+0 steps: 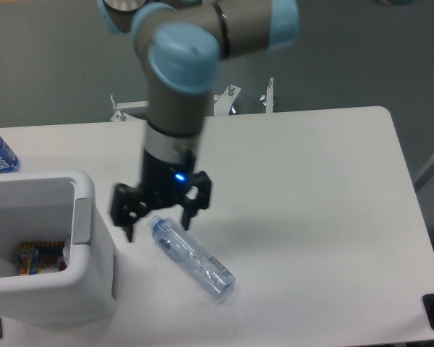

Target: Place the trash in the trash can

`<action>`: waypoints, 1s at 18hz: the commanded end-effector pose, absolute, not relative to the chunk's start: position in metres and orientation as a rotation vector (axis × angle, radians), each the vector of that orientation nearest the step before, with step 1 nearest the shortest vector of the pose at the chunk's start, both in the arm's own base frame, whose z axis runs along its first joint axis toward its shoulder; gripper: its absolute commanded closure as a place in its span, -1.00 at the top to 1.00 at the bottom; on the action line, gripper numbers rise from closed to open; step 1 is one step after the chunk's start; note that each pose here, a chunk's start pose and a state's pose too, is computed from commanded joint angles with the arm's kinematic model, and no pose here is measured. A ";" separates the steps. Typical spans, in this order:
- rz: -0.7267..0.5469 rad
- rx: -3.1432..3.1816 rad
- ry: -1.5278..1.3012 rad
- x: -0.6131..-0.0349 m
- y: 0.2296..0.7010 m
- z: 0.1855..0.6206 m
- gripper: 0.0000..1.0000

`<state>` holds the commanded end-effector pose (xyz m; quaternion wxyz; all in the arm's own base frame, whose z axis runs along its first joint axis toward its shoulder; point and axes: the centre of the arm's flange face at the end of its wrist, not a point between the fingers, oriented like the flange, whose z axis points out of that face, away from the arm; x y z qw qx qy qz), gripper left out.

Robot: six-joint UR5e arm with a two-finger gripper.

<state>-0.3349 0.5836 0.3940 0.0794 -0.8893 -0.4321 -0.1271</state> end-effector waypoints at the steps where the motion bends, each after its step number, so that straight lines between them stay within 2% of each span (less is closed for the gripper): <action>1: -0.403 -2.688 -1.316 -0.337 0.586 0.378 1.00; 8: -0.432 -2.761 -1.393 -0.360 0.597 0.310 1.00; 18: -0.346 -2.859 -1.478 -0.390 0.598 0.242 1.00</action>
